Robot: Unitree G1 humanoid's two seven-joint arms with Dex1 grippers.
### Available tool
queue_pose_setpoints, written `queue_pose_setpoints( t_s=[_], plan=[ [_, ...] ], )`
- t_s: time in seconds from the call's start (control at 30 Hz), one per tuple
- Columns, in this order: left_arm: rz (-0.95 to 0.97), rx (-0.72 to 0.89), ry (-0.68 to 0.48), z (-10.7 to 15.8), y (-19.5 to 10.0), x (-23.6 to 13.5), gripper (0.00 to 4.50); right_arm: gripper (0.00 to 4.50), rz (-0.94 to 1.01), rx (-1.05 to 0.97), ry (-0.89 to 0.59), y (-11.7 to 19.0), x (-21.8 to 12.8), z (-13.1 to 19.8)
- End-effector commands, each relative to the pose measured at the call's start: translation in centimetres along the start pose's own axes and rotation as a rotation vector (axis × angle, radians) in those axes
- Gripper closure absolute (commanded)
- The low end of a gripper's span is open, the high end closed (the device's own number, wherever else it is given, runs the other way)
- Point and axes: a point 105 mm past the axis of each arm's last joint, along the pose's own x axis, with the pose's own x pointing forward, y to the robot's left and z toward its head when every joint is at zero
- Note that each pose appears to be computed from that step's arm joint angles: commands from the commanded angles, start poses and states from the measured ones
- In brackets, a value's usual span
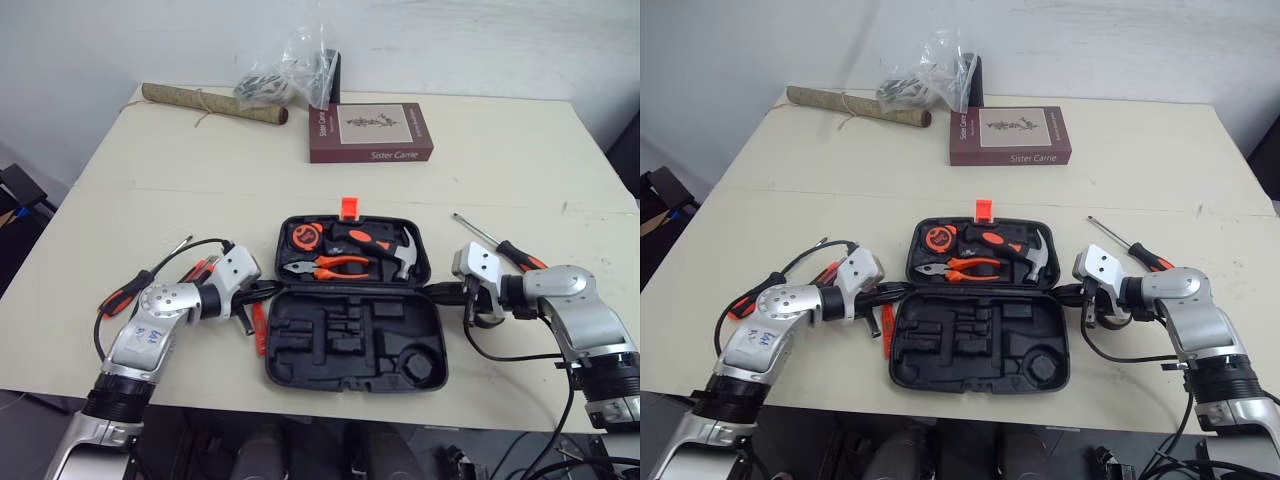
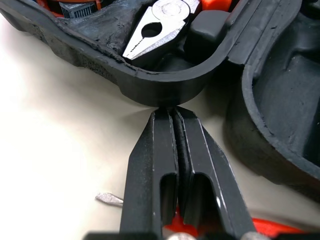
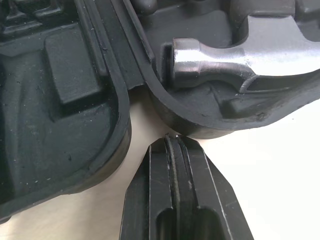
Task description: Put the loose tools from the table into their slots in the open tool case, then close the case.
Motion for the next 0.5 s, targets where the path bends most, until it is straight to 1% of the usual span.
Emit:
queue_pose_setpoints(
  t_s=[0.03, 0.1, 0.17, 0.2, 0.27, 0.3, 0.33, 0.37, 0.4, 0.47, 0.5],
  plan=[
    [0.083, 0.032, -0.1, 2.3, 1.7, -1.5, 4.46, 4.5, -0.06, -0.039, -0.061, -1.0, -1.3, 1.8],
    [0.119, 0.045, -0.151, 3.2, 2.4, -3.6, 4.46, 4.5, -0.081, -0.025, -0.092, -1.2, -3.1, 2.4],
    [0.14, 0.052, -0.176, 3.7, 2.8, -6.5, 4.46, 4.5, -0.103, 0.017, -0.111, -1.3, -5.4, 2.9],
    [0.15, 0.052, -0.18, 3.9, 2.8, -8.1, 4.49, 4.18, -0.119, 0.045, -0.116, -1.2, -6.6, 3.0],
    [0.228, 0.038, -0.169, 3.8, 3.6, -12.7, 3.94, 3.49, -0.213, 0.072, -0.104, -1.3, -10.0, 2.5],
    [0.26, 0.028, -0.161, 3.8, 3.8, -14.2, 3.64, 3.0, -0.251, 0.074, -0.096, -1.3, -11.0, 2.3],
    [0.337, 0.02, -0.124, 3.2, 4.5, -16.7, 3.22, 2.52, -0.312, 0.059, -0.076, -1.3, -12.7, 1.5],
    [0.386, 0.014, -0.097, 2.8, 4.9, -18.3, 2.77, 2.06, -0.349, 0.048, -0.061, -1.1, -13.7, 1.0],
    [0.457, 0.009, -0.06, 2.0, 5.5, -20.6, 2.26, 1.48, -0.387, 0.041, -0.07, -0.8, -14.8, 0.5],
    [0.558, -0.007, -0.018, 0.8, 6.2, -23.9, 1.46, 0.61, -0.438, 0.035, -0.087, -0.2, -16.3, -0.4],
    [0.651, -0.031, 0.016, -0.7, 6.7, -26.8, 0.97, 0.04, -0.486, 0.044, -0.093, 0.4, -17.6, -1.6]
  ],
)
